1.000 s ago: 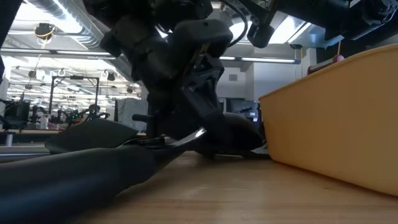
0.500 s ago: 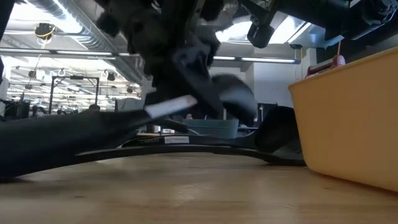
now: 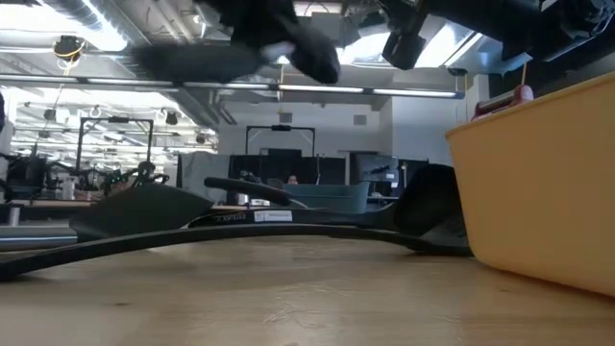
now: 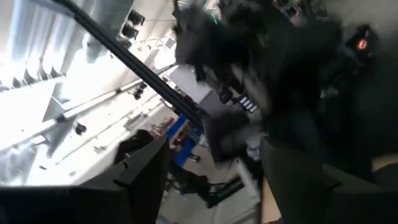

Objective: Pick & Place Kitchen Items
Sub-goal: Put the black serving spoon into the green bin

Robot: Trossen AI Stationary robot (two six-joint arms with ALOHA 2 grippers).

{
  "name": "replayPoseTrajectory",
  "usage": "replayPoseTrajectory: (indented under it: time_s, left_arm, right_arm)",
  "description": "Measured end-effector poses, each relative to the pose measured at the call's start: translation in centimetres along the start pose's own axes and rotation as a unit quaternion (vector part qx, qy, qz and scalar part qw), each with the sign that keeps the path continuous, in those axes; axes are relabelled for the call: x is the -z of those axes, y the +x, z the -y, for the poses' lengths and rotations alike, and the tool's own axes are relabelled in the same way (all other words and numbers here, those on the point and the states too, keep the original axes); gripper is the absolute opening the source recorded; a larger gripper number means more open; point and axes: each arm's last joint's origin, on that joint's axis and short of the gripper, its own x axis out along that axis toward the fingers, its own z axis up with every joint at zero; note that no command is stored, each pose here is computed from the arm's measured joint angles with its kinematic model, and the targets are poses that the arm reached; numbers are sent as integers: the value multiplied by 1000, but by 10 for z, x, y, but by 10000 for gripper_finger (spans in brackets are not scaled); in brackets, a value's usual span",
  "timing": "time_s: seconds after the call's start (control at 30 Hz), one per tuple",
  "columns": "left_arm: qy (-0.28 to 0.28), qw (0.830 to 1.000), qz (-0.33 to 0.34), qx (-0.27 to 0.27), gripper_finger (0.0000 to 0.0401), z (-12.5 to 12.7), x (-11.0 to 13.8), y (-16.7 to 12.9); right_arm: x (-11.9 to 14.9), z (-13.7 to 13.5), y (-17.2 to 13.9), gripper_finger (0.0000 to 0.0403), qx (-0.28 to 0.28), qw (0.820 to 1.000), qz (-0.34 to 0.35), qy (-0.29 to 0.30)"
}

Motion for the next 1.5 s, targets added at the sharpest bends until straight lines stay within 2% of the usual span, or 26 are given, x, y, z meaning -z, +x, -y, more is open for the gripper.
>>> replayPoseTrajectory:
  time_s: [0.07, 0.2, 0.33, 0.47, 0.57, 0.8, 1.13, 1.27, 1.43, 1.47, 1.5]
  left_arm:
    - [-15, 999, 38, 16, 4, 1, -14, -11]
    - [-29, 988, 113, 99, 4, 6, -38, -25]
    - [-40, 972, 157, 173, 4, 2, -51, -28]
    - [-49, 945, 196, 257, 3, -3, -58, -27]
    - [-67, 930, 213, 291, 3, -12, -57, -26]
    - [-76, 882, 265, 382, 3, -22, -57, -36]
    - [-66, 857, 257, 442, 3, -24, -61, -35]
    - [-76, 832, 257, 485, 3, -27, -65, -31]
    - [-65, 767, 276, 576, 3, -31, -68, -36]
    - [-61, 760, 272, 588, 3, -32, -69, -35]
    - [-58, 762, 262, 590, 3, -33, -69, -34]
  right_arm:
    - [0, -2, 0, 252, -9, 1000, 6, 25]
    - [-1, -7, 0, 252, -31, 999, 13, 28]
    - [0, -13, 0, 252, -53, 998, 20, 25]
    - [1, -16, 1, 252, -64, 997, 23, 23]
    - [2, -17, 1, 252, -67, 997, 22, 23]
    - [1, -17, 1, 252, -59, 998, 35, 15]
    - [-6, -17, 2, 252, -12, 991, 130, 36]
    - [-16, -30, 14, 252, -22, 988, 146, 36]
    - [-29, -50, 34, 252, -11, 991, 135, 7]
    - [-31, -54, 38, 252, -4, 991, 131, -1]
    - [-34, -58, 41, 252, -1, 992, 129, -7]
